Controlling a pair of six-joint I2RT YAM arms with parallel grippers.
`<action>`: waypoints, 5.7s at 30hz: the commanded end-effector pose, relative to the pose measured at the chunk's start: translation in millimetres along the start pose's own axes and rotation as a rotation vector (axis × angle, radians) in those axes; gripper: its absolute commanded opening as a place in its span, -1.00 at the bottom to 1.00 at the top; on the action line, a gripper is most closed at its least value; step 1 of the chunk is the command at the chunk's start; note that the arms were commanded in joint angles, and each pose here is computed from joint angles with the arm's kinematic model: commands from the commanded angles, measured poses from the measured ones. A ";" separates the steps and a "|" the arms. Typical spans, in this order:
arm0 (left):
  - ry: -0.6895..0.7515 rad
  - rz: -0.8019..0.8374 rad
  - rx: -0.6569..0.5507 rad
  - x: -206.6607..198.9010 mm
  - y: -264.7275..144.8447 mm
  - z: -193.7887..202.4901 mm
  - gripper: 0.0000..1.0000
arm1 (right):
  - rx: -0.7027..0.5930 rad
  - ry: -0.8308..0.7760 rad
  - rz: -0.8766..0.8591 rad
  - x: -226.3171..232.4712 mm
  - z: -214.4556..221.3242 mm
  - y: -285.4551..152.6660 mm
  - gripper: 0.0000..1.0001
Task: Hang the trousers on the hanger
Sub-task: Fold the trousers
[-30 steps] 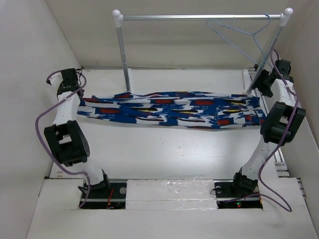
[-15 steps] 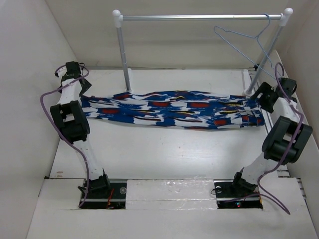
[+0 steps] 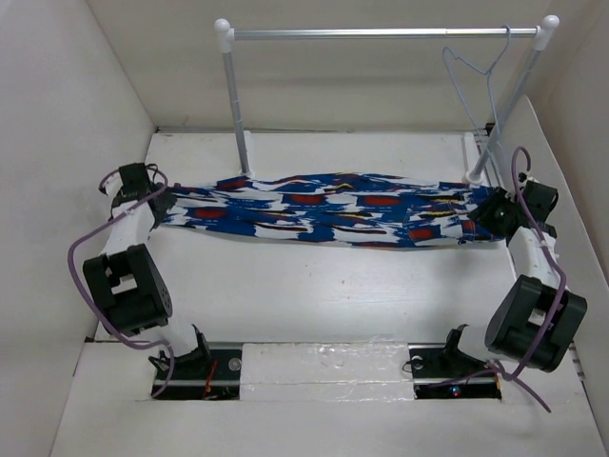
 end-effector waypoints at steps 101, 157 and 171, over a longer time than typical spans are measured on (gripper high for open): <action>1.029 0.943 0.369 -151.2 -124.9 181.7 0.04 | 0.453 -0.918 -1.018 231.0 97.1 59.7 0.28; 1.037 0.602 0.143 -144.9 -130.3 184.6 -1.00 | 0.312 -0.829 -0.804 241.3 76.5 107.0 -1.00; 0.975 0.466 0.112 -152.0 -97.2 196.5 0.16 | 0.334 -0.811 -0.777 252.5 101.0 130.2 -1.00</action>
Point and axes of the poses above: each gripper's point midway between its finger pads, its own y axis out along the fingers, its own x axis along the line the jaws close on, z = x × y, the point moved 7 cm from there along -y, back along the fingers, and after that the axes turned 2 degrees about -y, right-handed, at the moved point
